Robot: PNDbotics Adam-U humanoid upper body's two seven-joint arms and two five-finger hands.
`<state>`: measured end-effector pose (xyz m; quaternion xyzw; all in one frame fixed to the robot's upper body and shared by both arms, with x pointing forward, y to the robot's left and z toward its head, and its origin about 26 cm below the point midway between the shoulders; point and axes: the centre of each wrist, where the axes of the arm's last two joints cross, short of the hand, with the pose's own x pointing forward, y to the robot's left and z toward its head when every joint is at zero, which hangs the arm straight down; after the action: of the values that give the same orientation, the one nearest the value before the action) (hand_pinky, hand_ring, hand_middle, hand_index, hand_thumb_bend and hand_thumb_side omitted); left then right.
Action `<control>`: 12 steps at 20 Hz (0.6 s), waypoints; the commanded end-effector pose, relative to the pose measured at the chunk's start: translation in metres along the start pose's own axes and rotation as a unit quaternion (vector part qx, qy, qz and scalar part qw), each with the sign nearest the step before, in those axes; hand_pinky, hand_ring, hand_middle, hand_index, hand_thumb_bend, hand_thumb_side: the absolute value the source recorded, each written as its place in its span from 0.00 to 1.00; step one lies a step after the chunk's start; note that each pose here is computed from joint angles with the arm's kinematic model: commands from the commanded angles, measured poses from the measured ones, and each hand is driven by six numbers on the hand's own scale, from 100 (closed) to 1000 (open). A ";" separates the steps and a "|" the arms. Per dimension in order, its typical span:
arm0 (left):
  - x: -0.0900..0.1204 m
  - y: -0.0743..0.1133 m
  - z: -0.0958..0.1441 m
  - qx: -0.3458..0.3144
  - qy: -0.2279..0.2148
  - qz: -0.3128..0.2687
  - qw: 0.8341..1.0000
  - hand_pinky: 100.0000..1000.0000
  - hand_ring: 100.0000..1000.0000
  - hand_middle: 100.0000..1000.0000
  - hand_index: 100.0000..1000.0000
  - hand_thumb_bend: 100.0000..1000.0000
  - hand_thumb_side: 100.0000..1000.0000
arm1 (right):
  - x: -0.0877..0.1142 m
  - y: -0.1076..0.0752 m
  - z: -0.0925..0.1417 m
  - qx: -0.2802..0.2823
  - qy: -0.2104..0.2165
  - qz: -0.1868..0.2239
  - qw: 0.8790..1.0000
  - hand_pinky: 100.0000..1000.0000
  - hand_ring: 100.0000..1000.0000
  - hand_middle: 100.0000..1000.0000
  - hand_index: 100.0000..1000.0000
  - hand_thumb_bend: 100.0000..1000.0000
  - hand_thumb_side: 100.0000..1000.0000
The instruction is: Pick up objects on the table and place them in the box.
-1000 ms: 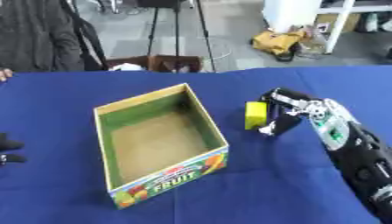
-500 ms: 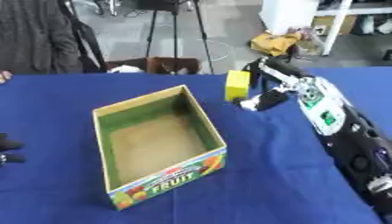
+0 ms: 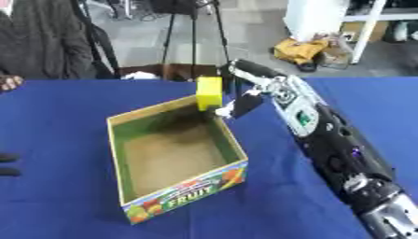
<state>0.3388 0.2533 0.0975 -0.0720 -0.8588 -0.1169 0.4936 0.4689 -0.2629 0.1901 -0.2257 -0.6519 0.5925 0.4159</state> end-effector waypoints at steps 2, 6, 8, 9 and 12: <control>0.010 0.000 -0.008 -0.012 -0.019 -0.004 1.000 0.55 0.66 0.52 0.71 0.79 0.88 | 0.005 0.016 -0.018 0.039 -0.001 0.024 0.999 0.37 0.54 0.28 0.30 0.23 0.22; 0.009 -0.001 -0.008 -0.013 -0.017 -0.003 1.000 0.55 0.66 0.52 0.71 0.79 0.88 | 0.014 0.021 -0.025 0.056 -0.025 0.058 0.996 0.48 0.68 0.61 0.65 0.43 0.30; 0.009 0.000 -0.008 -0.012 -0.017 -0.003 1.000 0.55 0.66 0.52 0.71 0.79 0.88 | 0.020 0.014 -0.025 0.045 -0.040 0.073 0.995 0.51 0.71 0.70 0.72 0.51 0.34; 0.009 0.000 -0.008 -0.011 -0.016 -0.004 1.000 0.55 0.66 0.52 0.71 0.79 0.88 | 0.023 0.009 -0.025 0.038 -0.047 0.081 0.995 0.52 0.72 0.71 0.74 0.52 0.35; 0.008 0.000 -0.008 -0.011 -0.016 -0.004 1.000 0.55 0.66 0.52 0.71 0.79 0.88 | 0.032 -0.001 -0.024 0.018 -0.064 0.093 0.994 0.52 0.73 0.72 0.75 0.57 0.39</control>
<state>0.3395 0.2508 0.0988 -0.0768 -0.8588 -0.1210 0.4919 0.4721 -0.2251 0.1821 -0.2266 -0.6337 0.6552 0.3431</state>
